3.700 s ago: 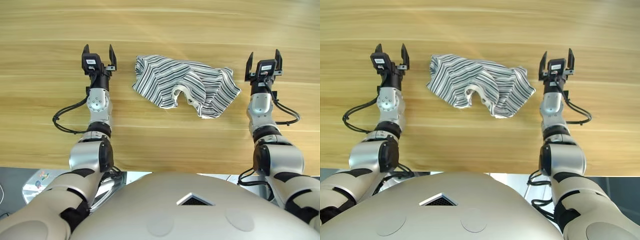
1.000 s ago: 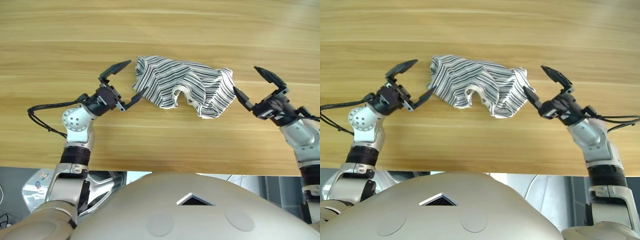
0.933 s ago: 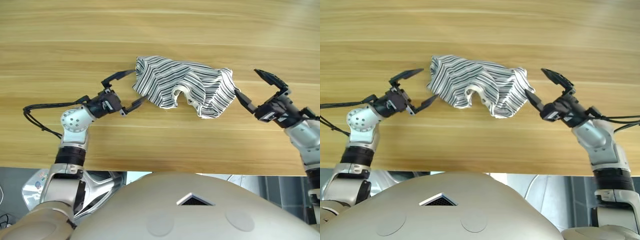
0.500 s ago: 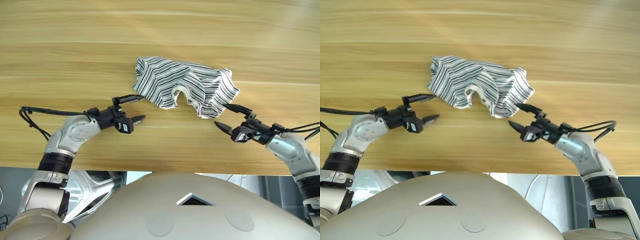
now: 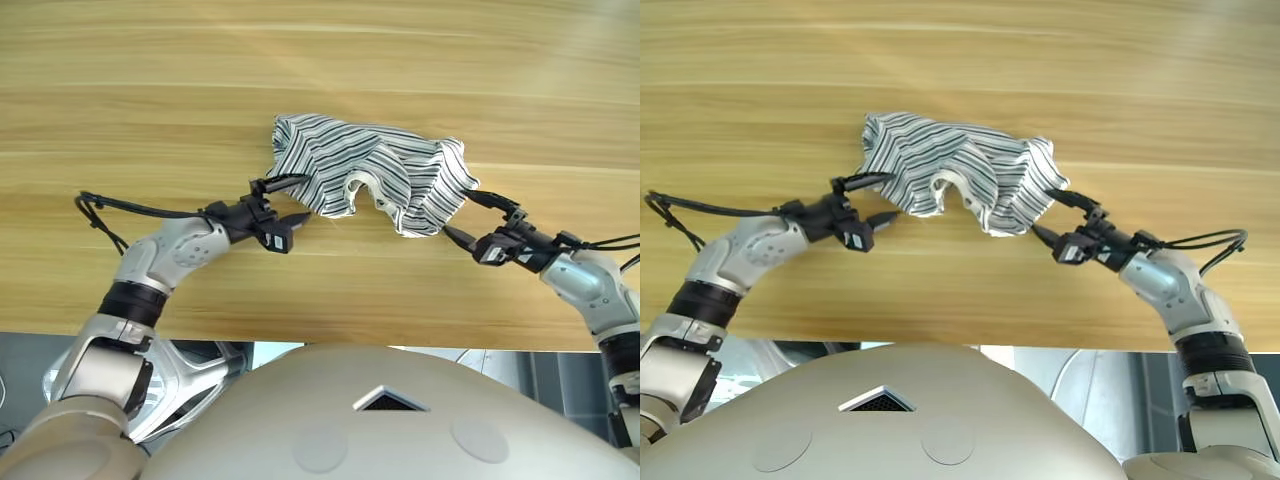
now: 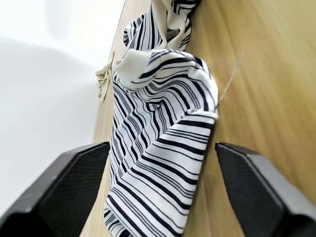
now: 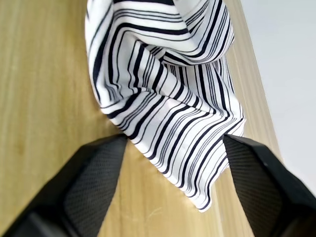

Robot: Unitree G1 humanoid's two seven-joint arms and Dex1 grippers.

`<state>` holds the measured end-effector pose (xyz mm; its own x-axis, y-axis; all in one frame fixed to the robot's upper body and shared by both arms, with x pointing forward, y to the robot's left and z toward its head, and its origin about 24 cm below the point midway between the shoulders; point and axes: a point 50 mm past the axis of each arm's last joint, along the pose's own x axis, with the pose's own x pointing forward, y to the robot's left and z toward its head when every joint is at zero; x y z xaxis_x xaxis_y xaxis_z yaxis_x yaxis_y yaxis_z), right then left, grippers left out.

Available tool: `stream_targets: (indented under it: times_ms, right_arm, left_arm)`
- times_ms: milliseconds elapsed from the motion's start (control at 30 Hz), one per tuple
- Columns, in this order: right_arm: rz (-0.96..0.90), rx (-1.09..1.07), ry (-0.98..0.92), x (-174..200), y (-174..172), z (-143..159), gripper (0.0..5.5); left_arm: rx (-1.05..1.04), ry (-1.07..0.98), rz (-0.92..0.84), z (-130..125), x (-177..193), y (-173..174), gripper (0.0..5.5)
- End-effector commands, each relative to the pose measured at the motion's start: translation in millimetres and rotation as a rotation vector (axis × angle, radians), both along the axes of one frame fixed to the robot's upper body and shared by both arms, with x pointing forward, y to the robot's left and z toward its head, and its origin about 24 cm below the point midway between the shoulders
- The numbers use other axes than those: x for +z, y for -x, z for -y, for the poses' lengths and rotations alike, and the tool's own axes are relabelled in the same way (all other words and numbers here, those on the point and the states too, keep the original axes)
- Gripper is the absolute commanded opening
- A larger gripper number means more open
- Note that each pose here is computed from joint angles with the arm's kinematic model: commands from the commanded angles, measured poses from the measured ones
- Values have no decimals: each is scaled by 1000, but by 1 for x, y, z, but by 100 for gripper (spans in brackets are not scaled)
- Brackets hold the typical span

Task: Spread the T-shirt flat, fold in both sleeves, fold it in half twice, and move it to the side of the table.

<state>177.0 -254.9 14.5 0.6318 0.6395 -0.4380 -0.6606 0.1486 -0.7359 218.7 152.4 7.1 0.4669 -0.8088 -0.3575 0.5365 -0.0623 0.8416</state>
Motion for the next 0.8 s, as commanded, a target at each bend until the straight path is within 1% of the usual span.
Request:
stream_targets:
  times_ms: [33,200,467,533,600,667,800]
  right_arm:
    - [-123,50,46,-24,15,-8,360]
    - [-131,73,30,-27,19,-14,360]
    - [-138,93,18,-31,17,-20,360]
    - [-142,91,20,-32,16,-19,313]
    - [-145,87,21,-33,15,-18,269]
    - [-148,82,20,-33,14,-17,221]
    - [-152,68,16,-34,13,-14,143]
  left_arm:
    - [4,-143,-94,-7,-30,9,399]
    - [-3,-141,-93,-7,-33,9,399]
    - [-43,-133,-117,-7,-37,19,399]
    - [-39,-142,-133,-9,-39,21,399]
    - [-16,-148,-145,-11,-42,19,364]
    - [5,-151,-152,-12,-45,17,316]
    - [30,-150,-163,-14,-47,15,241]
